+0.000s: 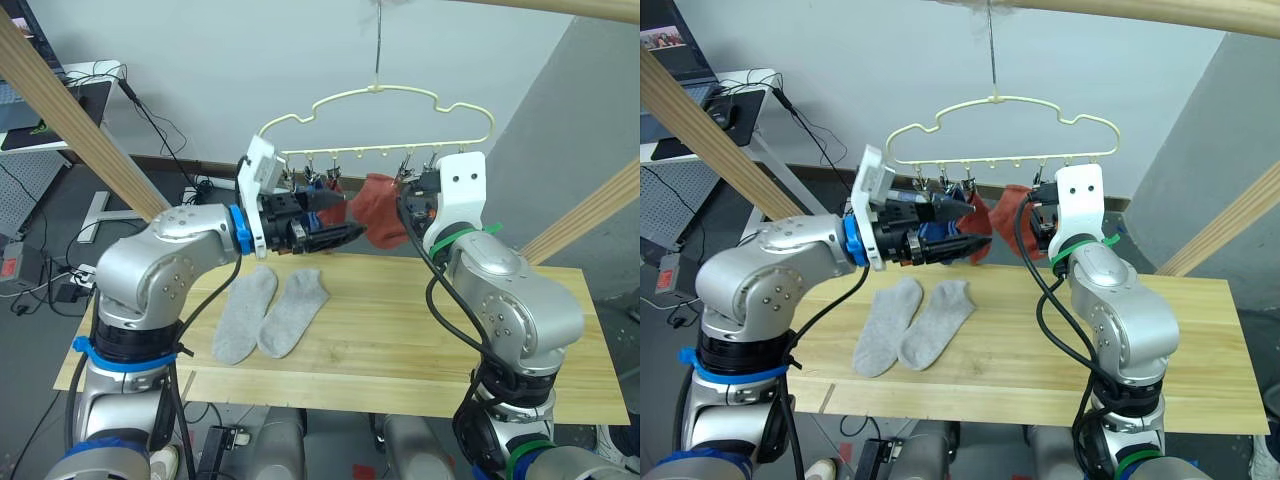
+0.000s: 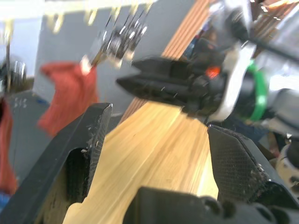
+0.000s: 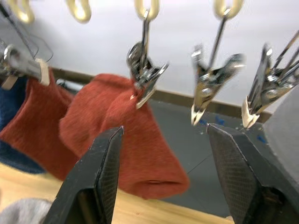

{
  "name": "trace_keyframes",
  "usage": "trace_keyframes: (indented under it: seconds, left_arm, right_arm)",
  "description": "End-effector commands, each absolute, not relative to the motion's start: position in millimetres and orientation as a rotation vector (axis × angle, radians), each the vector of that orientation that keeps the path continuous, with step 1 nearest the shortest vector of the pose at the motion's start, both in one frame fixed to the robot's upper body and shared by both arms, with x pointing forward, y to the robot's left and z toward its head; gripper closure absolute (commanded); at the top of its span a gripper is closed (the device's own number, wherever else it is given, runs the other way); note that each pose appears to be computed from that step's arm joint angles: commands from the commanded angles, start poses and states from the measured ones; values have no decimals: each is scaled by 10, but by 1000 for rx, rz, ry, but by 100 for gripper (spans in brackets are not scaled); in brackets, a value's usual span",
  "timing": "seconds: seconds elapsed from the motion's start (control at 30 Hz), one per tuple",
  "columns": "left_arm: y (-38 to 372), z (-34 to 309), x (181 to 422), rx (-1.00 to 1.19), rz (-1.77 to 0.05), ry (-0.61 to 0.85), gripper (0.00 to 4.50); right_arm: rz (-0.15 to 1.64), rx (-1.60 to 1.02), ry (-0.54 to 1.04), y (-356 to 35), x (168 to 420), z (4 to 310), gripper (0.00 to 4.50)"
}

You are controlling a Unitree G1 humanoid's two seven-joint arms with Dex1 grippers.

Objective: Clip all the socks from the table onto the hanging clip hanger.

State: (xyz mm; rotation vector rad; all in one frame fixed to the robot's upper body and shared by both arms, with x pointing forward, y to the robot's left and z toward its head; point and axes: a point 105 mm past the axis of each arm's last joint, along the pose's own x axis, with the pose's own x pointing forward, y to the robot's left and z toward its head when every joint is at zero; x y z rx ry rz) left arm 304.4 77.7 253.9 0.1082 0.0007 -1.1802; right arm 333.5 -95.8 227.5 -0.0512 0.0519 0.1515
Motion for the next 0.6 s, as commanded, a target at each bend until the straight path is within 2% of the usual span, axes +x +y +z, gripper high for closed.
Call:
trace_keyframes:
  seconds: [0.03, 0.4, 0.53, 0.6]
  left_arm:
    - [793, 2649, 2956, 139, -1220, -39, 74]
    - [953, 2723, 2993, 218, -1168, -103, 74]
    - [949, 2742, 2990, 218, -1162, -118, 70]
    - [947, 2748, 2987, 218, -1162, -119, 70]
  right_arm:
    - [104, -49, -38, -1008, 3266, 2432, 157]
    - [38, -19, -61, -1050, 3270, 2458, 157]
    - [47, -9, -65, -1011, 3273, 2475, 243]
    - [56, -3, -63, -986, 3279, 2480, 243]
